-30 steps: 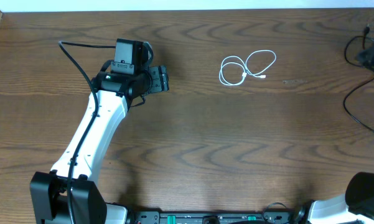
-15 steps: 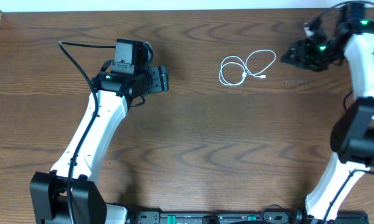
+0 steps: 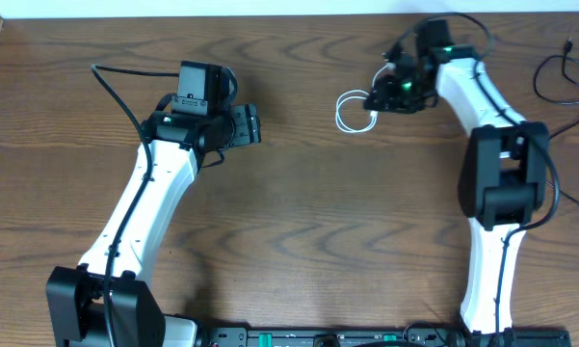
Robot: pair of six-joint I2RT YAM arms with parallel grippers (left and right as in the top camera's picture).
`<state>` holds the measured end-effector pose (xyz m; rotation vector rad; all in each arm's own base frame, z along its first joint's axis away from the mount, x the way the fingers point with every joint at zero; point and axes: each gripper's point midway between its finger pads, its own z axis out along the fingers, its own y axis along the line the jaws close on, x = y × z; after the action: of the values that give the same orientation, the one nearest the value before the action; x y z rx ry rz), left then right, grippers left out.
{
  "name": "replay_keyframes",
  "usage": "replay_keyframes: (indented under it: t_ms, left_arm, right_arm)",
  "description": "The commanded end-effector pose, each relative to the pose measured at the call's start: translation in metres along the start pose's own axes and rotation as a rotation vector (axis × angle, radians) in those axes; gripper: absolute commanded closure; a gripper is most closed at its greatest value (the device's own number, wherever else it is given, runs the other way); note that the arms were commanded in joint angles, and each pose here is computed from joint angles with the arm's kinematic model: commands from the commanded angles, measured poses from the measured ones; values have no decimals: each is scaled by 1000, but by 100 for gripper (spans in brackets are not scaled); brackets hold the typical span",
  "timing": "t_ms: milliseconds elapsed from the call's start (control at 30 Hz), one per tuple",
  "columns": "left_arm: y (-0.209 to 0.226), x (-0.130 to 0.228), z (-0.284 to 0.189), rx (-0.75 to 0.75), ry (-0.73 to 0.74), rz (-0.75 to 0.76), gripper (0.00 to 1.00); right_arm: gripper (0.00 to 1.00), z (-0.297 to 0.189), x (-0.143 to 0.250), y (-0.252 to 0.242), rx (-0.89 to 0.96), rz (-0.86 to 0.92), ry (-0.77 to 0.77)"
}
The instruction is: Untangle cables
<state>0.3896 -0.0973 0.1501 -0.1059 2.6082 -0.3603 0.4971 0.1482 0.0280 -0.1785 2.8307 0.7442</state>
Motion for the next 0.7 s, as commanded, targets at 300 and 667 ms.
replay_keyframes:
  t_ms: [300, 667]
  left_arm:
    - [4, 1, -1, -17, 2, -6, 23]
    - [6, 4, -1, -22, 16, -8, 23]
  right_arm:
    - [44, 29, 28, 11, 544, -136, 42]
    - [48, 36, 22, 16, 521, 130, -67]
